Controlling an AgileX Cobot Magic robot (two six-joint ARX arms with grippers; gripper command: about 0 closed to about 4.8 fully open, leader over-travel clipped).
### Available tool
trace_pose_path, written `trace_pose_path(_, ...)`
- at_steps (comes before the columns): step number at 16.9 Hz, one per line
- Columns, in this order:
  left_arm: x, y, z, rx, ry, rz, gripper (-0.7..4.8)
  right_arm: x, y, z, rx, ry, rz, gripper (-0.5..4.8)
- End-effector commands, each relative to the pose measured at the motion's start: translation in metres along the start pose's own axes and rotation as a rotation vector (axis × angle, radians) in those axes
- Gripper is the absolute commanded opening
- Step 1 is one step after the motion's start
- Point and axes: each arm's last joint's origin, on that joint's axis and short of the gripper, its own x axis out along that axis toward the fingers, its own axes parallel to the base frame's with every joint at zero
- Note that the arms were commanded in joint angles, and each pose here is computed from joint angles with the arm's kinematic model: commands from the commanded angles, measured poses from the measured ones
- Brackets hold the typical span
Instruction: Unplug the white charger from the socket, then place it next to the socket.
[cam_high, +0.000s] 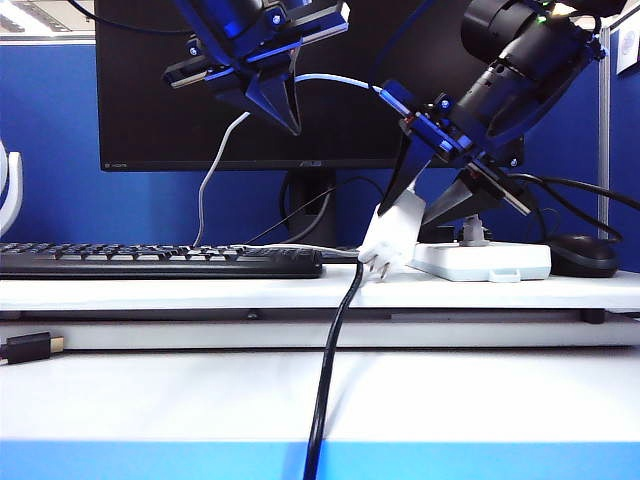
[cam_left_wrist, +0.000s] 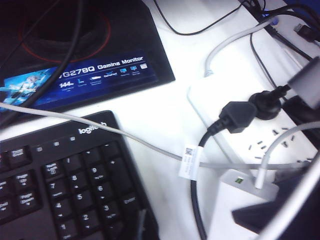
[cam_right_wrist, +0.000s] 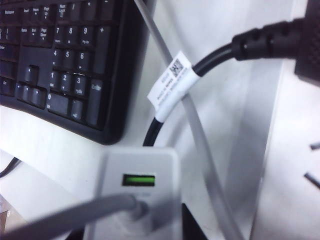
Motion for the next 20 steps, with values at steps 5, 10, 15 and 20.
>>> trace_pose_path(5,-0.002,-0.001,0.003,-0.001,-0.016,-0.021,-0.04,-0.017,0.012,0.008,0.001,-0.007,-0.016,2.58)
trace_pose_path(10,-0.002,-0.001,0.003,-0.002,-0.018,-0.021,-0.04,-0.029,0.018,0.008,-0.006,-0.006,-0.002,2.58)
trace_pose_path(15,-0.003,-0.003,0.004,0.003,-0.008,-0.086,-0.04,-0.05,0.03,0.008,-0.134,-0.081,0.023,1.49)
trace_pose_path(20,-0.028,-0.006,0.01,0.031,0.001,-0.25,-0.04,-0.084,0.048,0.007,-0.262,-0.198,0.061,0.16)
